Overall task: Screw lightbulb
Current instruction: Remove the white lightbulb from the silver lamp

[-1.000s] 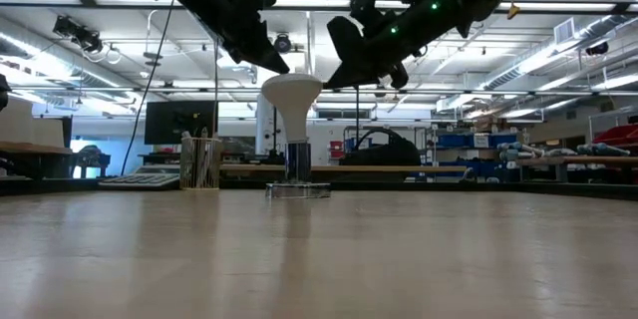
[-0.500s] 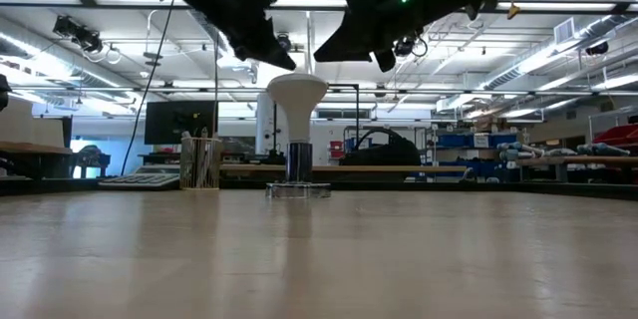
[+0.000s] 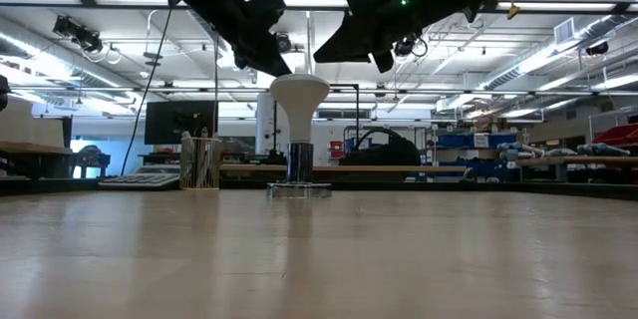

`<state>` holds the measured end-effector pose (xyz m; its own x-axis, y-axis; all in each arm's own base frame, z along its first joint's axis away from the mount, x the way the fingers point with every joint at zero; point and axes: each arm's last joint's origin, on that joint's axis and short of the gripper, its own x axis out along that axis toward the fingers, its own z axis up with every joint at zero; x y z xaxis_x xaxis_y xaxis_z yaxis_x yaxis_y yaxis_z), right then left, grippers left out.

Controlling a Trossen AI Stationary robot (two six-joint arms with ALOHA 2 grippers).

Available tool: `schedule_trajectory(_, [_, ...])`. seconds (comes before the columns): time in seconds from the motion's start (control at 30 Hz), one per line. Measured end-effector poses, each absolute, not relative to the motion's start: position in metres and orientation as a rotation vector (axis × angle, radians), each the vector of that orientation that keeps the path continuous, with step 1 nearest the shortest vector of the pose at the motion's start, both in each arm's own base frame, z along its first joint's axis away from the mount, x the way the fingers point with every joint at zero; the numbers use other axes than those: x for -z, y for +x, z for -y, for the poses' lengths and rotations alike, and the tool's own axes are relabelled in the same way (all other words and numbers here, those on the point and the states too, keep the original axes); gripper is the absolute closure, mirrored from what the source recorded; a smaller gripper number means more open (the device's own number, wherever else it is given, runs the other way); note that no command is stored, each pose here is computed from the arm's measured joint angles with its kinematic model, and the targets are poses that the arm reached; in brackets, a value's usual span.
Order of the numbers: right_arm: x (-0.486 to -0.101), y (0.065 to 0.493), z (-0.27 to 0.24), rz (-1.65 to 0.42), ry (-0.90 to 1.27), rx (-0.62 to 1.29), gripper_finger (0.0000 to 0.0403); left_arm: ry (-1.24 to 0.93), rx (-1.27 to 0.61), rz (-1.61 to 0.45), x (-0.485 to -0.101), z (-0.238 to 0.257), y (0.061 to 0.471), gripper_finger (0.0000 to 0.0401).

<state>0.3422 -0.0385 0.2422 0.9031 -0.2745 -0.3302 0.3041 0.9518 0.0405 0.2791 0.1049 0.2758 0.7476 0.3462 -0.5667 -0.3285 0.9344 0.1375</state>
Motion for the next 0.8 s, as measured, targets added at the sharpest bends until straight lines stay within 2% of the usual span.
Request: schedule_trajectory(0.8, [-0.233,0.336,0.060,-0.427,0.146,0.318,0.0391,0.031,-0.364,-0.638,-0.272,-0.106,0.282,0.0401])
